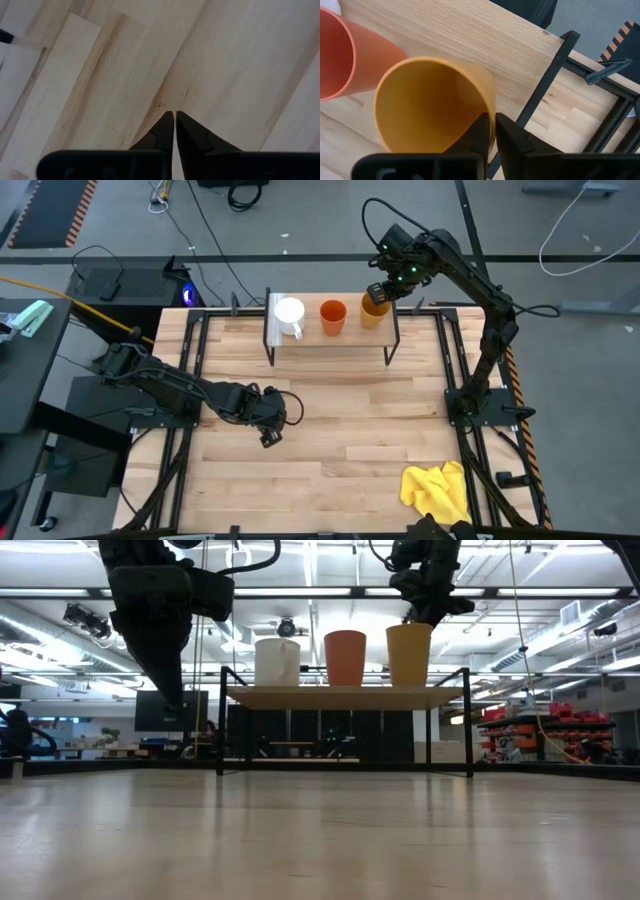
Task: Stack small to large cups/mugs on shelf
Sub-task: Put the yellow cup on the shelf, then return to Home Position
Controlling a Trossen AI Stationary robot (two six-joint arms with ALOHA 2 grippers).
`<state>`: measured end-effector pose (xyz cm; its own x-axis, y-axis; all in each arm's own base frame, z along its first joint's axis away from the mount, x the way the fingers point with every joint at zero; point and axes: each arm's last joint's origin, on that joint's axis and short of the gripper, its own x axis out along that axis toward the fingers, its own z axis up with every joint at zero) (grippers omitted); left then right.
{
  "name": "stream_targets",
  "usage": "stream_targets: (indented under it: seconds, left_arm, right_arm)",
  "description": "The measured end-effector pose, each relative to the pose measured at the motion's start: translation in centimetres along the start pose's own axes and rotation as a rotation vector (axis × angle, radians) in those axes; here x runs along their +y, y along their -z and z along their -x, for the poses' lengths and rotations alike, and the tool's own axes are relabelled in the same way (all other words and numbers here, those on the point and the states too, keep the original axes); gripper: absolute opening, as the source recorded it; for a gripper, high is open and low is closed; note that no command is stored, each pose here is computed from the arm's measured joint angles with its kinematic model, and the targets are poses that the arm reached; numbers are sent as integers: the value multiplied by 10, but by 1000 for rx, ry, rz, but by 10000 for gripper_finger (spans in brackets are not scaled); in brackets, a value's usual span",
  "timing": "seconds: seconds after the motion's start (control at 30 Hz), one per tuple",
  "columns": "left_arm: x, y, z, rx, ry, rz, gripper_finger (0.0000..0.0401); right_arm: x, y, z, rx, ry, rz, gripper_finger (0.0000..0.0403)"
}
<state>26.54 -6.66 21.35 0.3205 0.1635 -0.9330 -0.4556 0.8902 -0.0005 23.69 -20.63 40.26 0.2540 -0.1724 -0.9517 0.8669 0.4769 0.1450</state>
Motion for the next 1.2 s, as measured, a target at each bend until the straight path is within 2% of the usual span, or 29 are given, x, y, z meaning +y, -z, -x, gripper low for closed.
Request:
stream_targets:
  seconds: [0.37, 0.67, 0.97, 1.2]
  left_arm:
    - [0, 0, 0, 0, 0, 0, 9]
    - [0, 0, 0, 0, 0, 1, 31]
    - [0, 0, 0, 0, 0, 4, 18]
    - [0, 0, 0, -4, -2, 3, 15]
  right_arm:
    - [0, 0, 0, -1, 1, 0, 71]
    - [0, 0, 6, -29, 13, 17, 74]
    - [-6, 14, 35, -122, 21, 15, 74]
    - [-7, 40, 69, -216, -27, 39, 73]
